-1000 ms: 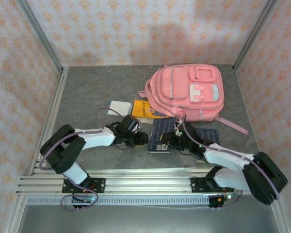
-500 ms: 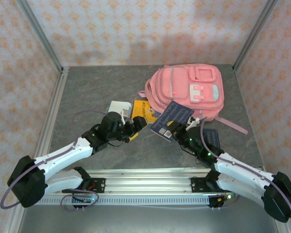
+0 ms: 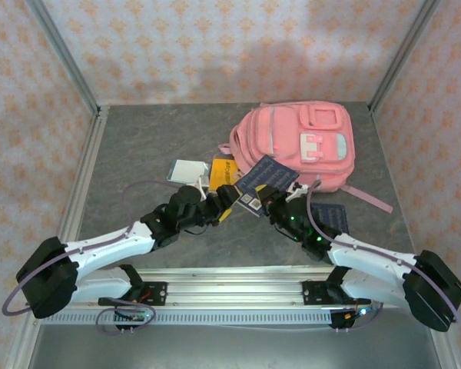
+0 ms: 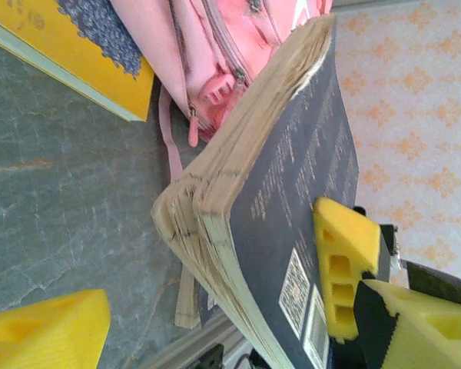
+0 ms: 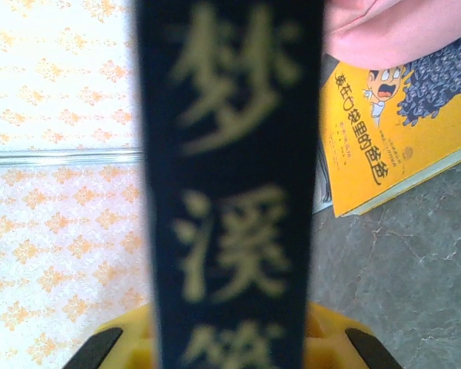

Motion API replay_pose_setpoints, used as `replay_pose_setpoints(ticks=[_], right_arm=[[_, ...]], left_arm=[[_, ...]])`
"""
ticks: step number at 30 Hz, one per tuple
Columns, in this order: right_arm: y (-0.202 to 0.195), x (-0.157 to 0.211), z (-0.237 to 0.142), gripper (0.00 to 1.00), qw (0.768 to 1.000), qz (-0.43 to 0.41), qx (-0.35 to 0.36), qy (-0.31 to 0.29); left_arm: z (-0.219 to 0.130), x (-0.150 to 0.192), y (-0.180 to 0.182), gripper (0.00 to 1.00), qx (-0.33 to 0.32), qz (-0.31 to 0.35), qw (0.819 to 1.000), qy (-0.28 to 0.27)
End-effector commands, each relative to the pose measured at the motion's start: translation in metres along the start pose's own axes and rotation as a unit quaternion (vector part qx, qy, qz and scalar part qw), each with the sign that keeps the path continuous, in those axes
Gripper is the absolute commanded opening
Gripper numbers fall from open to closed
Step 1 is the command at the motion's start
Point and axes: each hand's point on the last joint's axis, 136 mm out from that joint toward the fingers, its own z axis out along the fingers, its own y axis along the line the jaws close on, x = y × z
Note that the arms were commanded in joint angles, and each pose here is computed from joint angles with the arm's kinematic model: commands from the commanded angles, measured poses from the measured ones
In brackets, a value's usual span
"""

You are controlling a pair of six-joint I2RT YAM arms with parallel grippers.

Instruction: Pack books, pencil case, and school supplies into a backpack

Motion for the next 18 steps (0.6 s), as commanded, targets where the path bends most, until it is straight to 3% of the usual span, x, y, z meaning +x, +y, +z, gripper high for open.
replay_pose_setpoints(ticks=[1, 9, 15, 16, 18], right_arm=[[0.042, 0.004, 0.002, 0.0, 0.998, 0.028, -0.065, -0.002], [0.047, 0.018, 0.006, 0.0, 0.997, 0.027, -0.073, 0.017], [0.04, 0.016, 0.005, 0.0, 0.998, 0.013, -0.061, 0.01], [0.041, 0.016, 0.004, 0.08, 0.998, 0.005, -0.061, 0.01], [0.041, 0.012, 0.0, 0.38, 0.998, -0.018, -0.055, 0.0]], left_arm=[[0.004, -0.014, -0.019, 0.75, 0.027, -0.012, 0.999, -0.041], [-0.003, -0.027, -0.019, 0.39, 0.02, -0.009, 0.997, -0.08], [-0.015, -0.034, -0.013, 0.03, 0.008, 0.0, 0.995, -0.104], [-0.017, -0.033, -0.014, 0.0, 0.008, 0.004, 0.995, -0.103], [-0.02, -0.033, -0.016, 0.0, 0.011, 0.01, 0.995, -0.102]])
